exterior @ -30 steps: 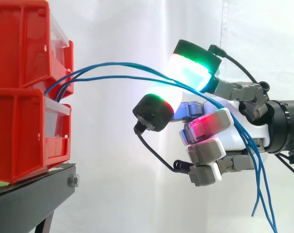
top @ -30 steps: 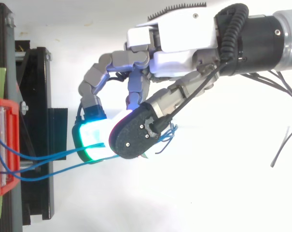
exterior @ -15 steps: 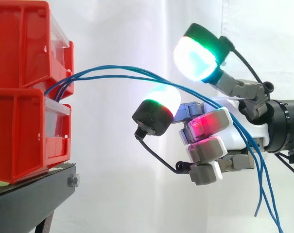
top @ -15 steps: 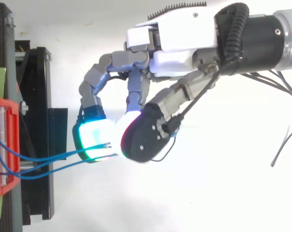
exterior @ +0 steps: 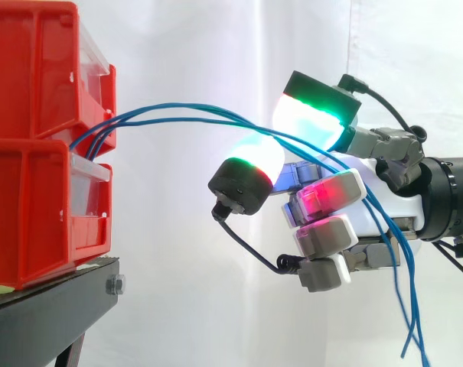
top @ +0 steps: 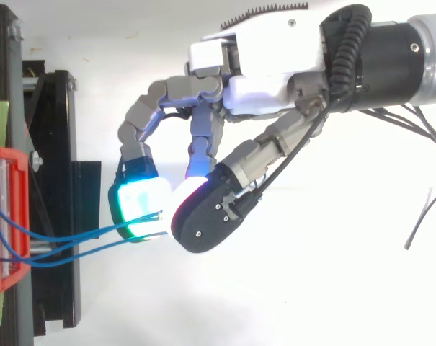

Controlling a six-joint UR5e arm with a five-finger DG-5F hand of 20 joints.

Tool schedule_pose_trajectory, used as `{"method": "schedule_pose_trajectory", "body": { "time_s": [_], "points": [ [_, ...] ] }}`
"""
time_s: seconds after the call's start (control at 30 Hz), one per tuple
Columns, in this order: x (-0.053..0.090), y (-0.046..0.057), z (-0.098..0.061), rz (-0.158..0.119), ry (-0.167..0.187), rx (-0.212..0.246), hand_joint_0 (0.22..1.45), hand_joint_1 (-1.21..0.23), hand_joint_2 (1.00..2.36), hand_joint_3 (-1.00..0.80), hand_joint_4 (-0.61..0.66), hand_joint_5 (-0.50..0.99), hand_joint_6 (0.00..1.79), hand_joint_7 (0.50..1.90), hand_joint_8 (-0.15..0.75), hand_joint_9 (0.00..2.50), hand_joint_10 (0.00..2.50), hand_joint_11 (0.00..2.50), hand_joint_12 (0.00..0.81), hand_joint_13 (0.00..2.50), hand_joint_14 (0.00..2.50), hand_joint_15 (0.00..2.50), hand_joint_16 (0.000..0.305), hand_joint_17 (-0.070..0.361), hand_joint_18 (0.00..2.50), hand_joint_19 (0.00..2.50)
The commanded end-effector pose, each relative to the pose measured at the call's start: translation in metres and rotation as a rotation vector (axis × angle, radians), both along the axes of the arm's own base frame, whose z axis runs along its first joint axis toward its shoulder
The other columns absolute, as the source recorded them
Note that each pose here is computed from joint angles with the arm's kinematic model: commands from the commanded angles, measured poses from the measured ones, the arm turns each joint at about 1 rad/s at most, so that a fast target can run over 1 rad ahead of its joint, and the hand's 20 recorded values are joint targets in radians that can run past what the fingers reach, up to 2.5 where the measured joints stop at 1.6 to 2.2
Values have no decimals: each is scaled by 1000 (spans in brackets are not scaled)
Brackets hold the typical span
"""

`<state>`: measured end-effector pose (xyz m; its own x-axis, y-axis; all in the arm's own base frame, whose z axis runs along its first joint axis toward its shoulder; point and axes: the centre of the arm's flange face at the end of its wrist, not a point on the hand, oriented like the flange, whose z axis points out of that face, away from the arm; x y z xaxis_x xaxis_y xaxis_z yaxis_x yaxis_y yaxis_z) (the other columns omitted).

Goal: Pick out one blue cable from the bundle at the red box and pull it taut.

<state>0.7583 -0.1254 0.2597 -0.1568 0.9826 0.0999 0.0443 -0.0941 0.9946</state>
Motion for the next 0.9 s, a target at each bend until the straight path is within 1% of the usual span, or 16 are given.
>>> {"method": "schedule_pose_trajectory", "body": {
  "time_s": [0.0,0.1,0.13,0.2,0.3,0.43,0.53,0.63,0.83,0.87],
  "points": [
    [0,0,0,0,1,0,573,-829,1015,-102,-4,-59,907,871,285,1440,23,646,381,1235,23,615,52,118,1079,628],
    [0,0,0,0,3,0,577,-835,1013,-83,-9,-55,912,870,291,1445,22,639,387,1241,21,608,54,121,1094,613],
    [0,0,0,0,-2,0,582,-842,1012,-82,-9,-55,912,868,295,1446,21,646,388,1242,21,602,53,120,1094,618],
    [0,0,0,0,-2,0,589,-852,1015,-85,-11,-56,913,869,292,1441,21,649,380,1235,23,612,52,118,1084,619],
    [0,0,0,0,3,0,612,-876,1018,-112,-28,-63,916,907,282,1416,24,662,366,1212,24,624,48,108,1047,641],
    [0,0,0,2,5,0,663,-906,1019,-190,-55,-73,922,970,259,1392,24,695,335,1184,24,647,41,92,993,682],
    [-1,0,0,6,5,0,703,-929,1017,-260,-82,-73,926,1006,260,1400,26,697,333,1183,26,646,40,91,997,681],
    [-1,-1,0,12,5,1,727,-936,1014,-307,-109,-72,931,1009,259,1402,26,700,331,1186,26,645,40,90,1003,676],
    [-1,-2,0,11,0,0,761,-951,1010,-374,-160,-71,936,1054,256,1405,27,702,327,1188,25,655,39,89,1010,677],
    [0,-1,2,12,-3,0,768,-957,1010,-378,-165,-70,937,1064,254,1409,25,701,323,1194,25,648,39,88,1009,679]
  ]
}}
